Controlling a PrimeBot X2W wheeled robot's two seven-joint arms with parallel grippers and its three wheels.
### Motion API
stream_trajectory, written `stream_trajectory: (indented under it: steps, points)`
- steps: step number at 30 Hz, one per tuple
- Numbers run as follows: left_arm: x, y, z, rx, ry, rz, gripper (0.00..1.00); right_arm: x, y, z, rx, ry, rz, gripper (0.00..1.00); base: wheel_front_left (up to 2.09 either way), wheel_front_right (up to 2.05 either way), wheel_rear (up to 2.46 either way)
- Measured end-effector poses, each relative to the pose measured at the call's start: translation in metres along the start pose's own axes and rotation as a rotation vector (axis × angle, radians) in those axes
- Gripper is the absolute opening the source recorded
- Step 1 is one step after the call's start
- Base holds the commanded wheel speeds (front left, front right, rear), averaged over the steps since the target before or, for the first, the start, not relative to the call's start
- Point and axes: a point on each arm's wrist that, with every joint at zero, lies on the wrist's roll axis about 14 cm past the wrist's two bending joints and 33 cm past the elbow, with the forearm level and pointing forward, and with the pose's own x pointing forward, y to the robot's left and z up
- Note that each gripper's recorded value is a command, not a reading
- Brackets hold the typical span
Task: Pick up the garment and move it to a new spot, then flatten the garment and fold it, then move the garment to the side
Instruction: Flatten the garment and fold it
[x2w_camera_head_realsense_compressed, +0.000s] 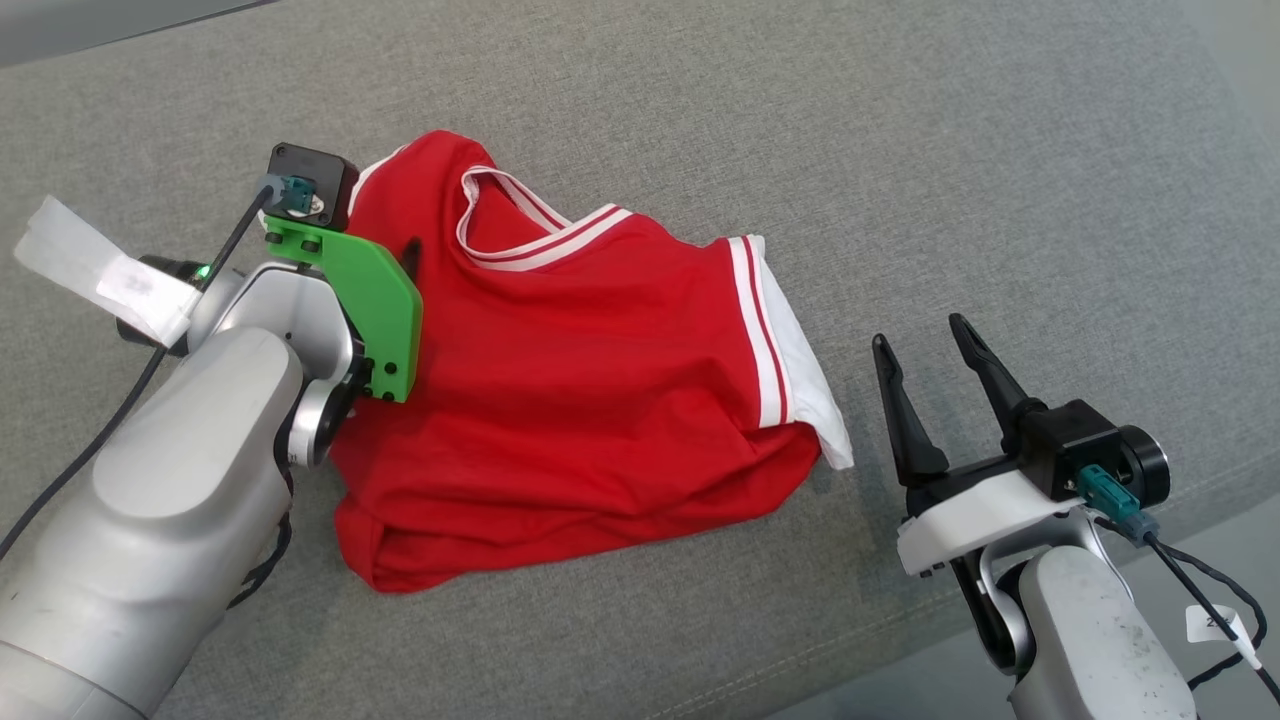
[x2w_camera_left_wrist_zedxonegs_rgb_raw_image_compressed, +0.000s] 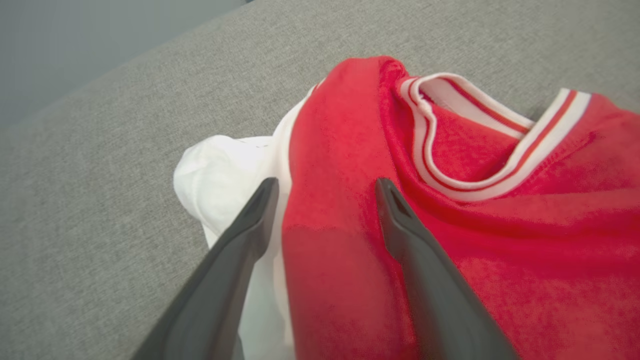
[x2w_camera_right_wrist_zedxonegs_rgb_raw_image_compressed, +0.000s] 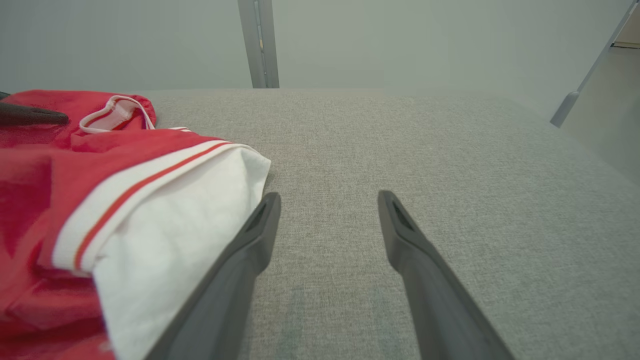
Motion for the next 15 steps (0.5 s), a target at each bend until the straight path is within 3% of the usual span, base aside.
stream_trajectory:
  steps: [1,2,3,7,15]
  points:
    - [0.001,0.001,-0.006,-0.001,0.022,0.000,1.00,0.000,0.000,-0.001,0.000,0.001,0.000,1.00,0.00,0.00,0.00]
    - [0.001,0.004,-0.010,-0.001,0.035,0.006,0.31,0.000,0.001,-0.001,0.000,0.002,0.002,1.00,0.00,0.00,0.00]
    - [0.001,0.004,-0.012,-0.002,0.040,0.004,0.00,0.001,0.002,-0.001,0.000,0.002,0.005,1.00,0.00,0.00,0.00]
    - [-0.001,-0.008,-0.002,-0.020,-0.005,-0.042,0.00,0.003,0.005,0.000,-0.006,-0.003,0.015,1.00,0.00,0.00,0.00]
    - [-0.025,-0.008,0.084,-0.013,-0.296,-0.034,0.00,0.005,0.015,0.006,-0.006,-0.019,0.047,1.00,0.00,0.00,0.00]
